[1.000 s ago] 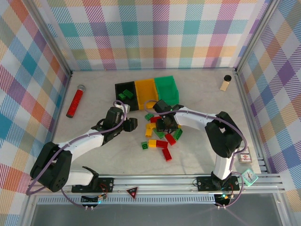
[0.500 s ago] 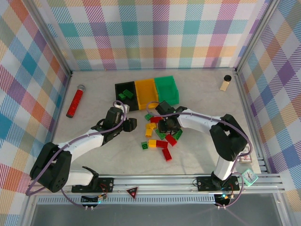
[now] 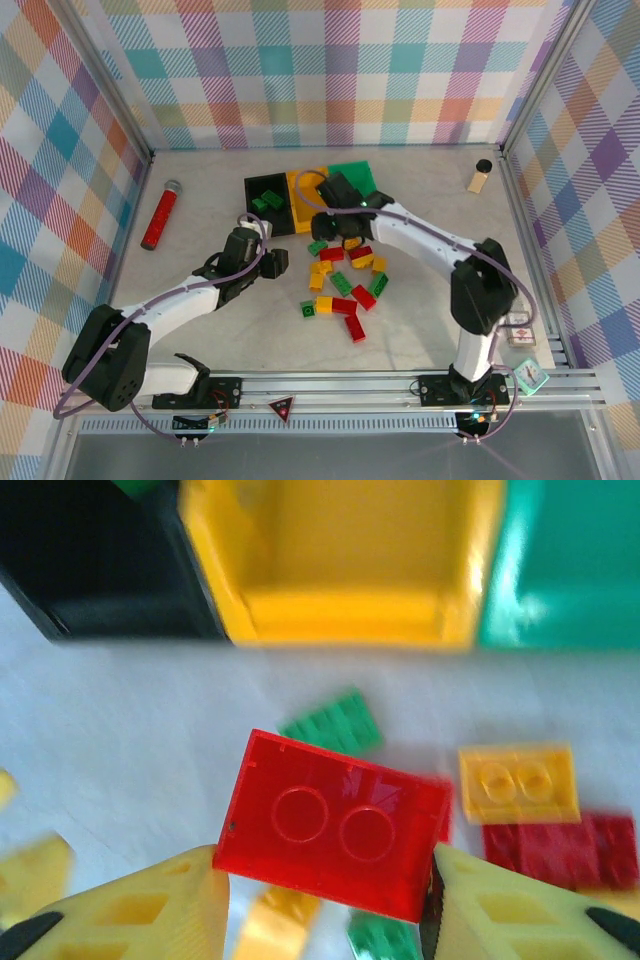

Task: Sort the legos into containers by color
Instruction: Pick up the lego from the center of the table, then place the lego in the container.

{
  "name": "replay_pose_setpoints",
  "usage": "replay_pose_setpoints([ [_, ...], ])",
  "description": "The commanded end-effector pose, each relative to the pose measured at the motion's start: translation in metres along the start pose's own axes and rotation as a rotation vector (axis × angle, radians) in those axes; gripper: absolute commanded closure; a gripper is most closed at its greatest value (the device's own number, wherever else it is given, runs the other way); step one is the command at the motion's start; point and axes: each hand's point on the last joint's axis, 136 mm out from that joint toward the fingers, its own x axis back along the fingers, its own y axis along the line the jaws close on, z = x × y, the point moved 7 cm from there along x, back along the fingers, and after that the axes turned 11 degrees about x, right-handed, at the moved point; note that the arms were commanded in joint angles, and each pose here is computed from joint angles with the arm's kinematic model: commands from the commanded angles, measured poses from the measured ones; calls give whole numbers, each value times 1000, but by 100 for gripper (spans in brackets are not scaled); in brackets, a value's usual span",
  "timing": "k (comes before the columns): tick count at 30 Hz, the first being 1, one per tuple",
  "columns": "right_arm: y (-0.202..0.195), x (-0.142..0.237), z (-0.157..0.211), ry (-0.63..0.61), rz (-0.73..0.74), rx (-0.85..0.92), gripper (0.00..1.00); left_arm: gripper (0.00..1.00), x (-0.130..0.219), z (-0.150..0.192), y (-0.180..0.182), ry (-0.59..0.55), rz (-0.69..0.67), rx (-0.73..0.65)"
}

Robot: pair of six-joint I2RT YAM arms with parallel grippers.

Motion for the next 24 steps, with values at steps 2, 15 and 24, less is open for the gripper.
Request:
replay_pose_setpoints([
  [2,-4,-39,-33,-1,56,76,52,41,6,-8,-1,-25,-25,10],
  [15,-33,-115,-64,69,117,70,52,41,7,-8,0,-28,-32,17],
  [24,-39,-107,-19,124,134,17,52,41,8,-9,0,-30,-29,16],
])
